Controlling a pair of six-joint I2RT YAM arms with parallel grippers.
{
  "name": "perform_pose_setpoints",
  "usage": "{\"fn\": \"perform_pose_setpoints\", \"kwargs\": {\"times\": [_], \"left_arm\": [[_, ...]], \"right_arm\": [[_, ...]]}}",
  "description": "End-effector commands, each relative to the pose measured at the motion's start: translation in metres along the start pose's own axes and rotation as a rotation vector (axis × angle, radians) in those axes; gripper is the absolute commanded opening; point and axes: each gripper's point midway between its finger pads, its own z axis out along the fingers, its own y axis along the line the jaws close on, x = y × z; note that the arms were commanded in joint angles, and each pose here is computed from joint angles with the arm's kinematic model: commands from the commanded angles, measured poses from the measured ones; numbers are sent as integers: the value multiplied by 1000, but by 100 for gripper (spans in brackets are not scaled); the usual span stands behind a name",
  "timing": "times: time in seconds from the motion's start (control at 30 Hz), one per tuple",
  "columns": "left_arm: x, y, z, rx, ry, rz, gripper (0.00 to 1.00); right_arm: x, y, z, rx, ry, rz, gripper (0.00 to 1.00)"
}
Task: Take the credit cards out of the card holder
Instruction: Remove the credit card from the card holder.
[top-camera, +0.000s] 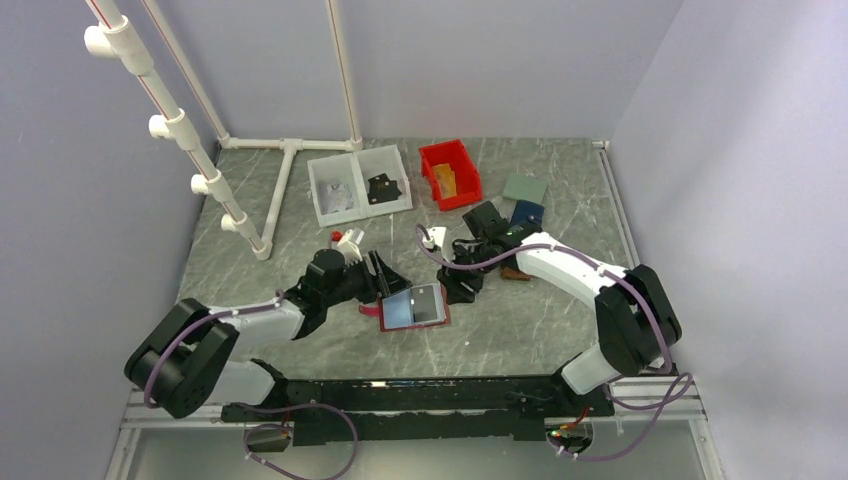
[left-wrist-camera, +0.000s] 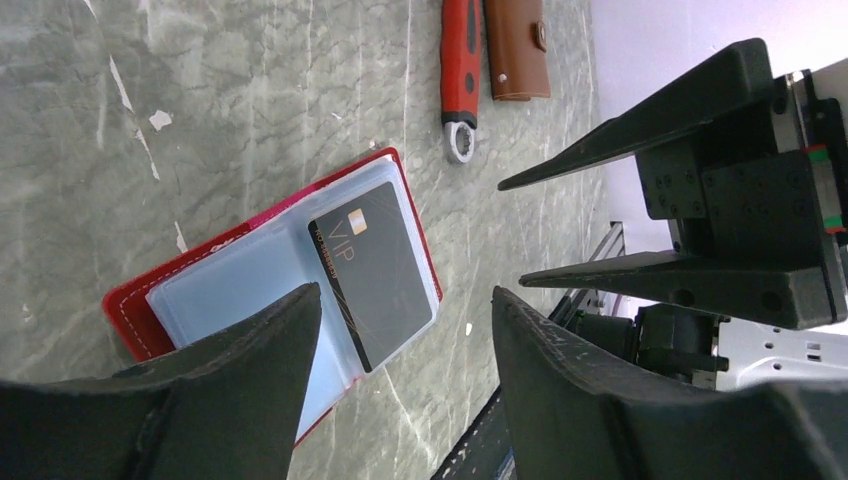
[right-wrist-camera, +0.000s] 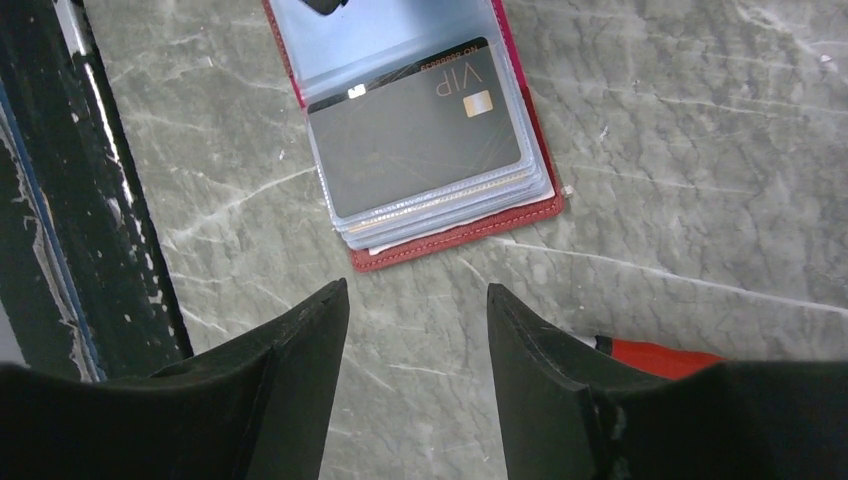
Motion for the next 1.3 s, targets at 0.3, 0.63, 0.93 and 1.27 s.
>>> {"fn": "perform_pose_setpoints", "kwargs": {"times": [0.3, 0.63, 0.93, 1.27], "left_arm": [[12, -6, 8, 97, 50, -110, 57], [8, 23, 4, -139, 49, -156, 52], [18, 11, 19, -33, 124, -160, 42], [21, 15, 21, -56, 143, -166, 43]], "right_arm": [[-29, -10, 14, -22, -81, 131, 32], [-23, -15, 33, -29, -48, 232, 14], [-15, -15, 46, -37, -8, 263, 10], [-9, -16, 52, -33, 22, 273, 8]]}}
